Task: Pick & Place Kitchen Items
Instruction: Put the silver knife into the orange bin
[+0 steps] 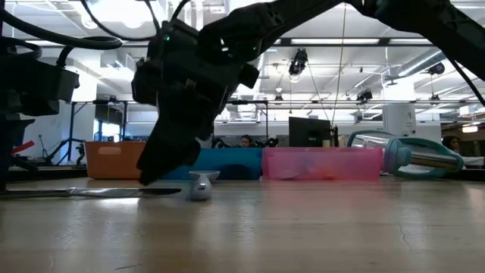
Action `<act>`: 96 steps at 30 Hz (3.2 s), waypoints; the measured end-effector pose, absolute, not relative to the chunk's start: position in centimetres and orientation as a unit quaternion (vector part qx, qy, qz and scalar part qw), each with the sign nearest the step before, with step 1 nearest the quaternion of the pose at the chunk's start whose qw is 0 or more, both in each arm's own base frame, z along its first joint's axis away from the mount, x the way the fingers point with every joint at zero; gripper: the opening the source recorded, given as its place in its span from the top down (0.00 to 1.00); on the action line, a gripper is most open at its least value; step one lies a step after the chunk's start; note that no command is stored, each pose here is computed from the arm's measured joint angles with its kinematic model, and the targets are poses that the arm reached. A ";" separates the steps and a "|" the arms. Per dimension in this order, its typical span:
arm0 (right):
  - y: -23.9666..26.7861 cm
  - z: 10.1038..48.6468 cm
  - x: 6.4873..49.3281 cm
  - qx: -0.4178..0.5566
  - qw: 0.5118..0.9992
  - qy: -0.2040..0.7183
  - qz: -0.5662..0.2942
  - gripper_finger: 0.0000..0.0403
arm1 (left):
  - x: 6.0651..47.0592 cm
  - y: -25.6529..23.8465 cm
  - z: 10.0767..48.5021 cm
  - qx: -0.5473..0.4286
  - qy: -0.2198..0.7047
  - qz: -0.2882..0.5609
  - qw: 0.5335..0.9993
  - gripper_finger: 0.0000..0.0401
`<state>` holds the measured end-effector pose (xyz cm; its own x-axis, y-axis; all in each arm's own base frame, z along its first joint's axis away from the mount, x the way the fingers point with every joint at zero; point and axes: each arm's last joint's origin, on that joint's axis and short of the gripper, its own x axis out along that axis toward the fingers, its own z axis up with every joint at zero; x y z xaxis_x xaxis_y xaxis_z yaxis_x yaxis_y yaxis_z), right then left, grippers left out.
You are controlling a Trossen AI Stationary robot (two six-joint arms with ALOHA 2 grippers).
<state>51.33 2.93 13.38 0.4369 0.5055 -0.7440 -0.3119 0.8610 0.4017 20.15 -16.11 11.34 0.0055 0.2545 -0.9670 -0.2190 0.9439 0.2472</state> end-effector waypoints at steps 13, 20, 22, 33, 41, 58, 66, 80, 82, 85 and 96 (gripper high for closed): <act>3.1 11.8 51.3 0.131 0.830 0.492 0.228 0.50 | 20.2 -15.9 11.3 0.018 0.685 0.174 0.708 0.85; 4.2 11.7 51.2 0.137 0.824 0.497 0.234 0.50 | 20.3 -15.8 11.4 0.018 0.683 0.176 0.708 0.85; 4.4 11.7 51.2 0.135 0.824 0.498 0.235 0.50 | 20.3 -15.7 11.4 0.018 0.683 0.178 0.708 0.85; 4.9 11.6 51.2 0.148 0.824 0.506 0.208 0.53 | 20.6 -15.2 11.4 0.025 0.658 0.211 0.722 0.87; 4.9 11.5 51.2 0.130 0.831 0.510 0.180 0.71 | 20.8 -15.0 11.4 0.022 0.654 0.217 0.724 0.88; 4.8 11.3 50.9 0.130 0.822 0.525 0.177 0.98 | 21.0 -15.0 12.0 0.017 0.648 0.208 0.733 0.85; 4.9 11.4 50.9 0.110 0.827 0.524 0.173 0.98 | 21.4 -15.2 14.3 0.009 0.649 0.147 0.746 0.66; 5.1 11.5 50.9 0.023 0.839 0.511 0.188 0.98 | 22.5 -13.6 14.3 -0.035 0.698 0.085 0.711 0.56; 5.1 11.4 50.9 0.016 0.839 0.510 0.186 0.98 | 22.5 -13.7 14.3 -0.035 0.701 0.073 0.708 0.57; 5.1 11.5 50.9 0.012 0.839 0.511 0.185 0.98 | 22.5 -13.7 14.3 -0.033 0.705 0.063 0.706 0.61; 5.1 11.5 50.8 0.020 0.838 0.516 0.176 0.98 | 22.6 -13.8 14.3 -0.051 0.705 0.058 0.705 0.94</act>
<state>50.80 5.14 11.47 0.4049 0.3157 -0.8581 -0.2751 0.9371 0.2150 22.60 -13.84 14.32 -0.0020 0.0105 -0.9999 -0.1540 0.9880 0.0107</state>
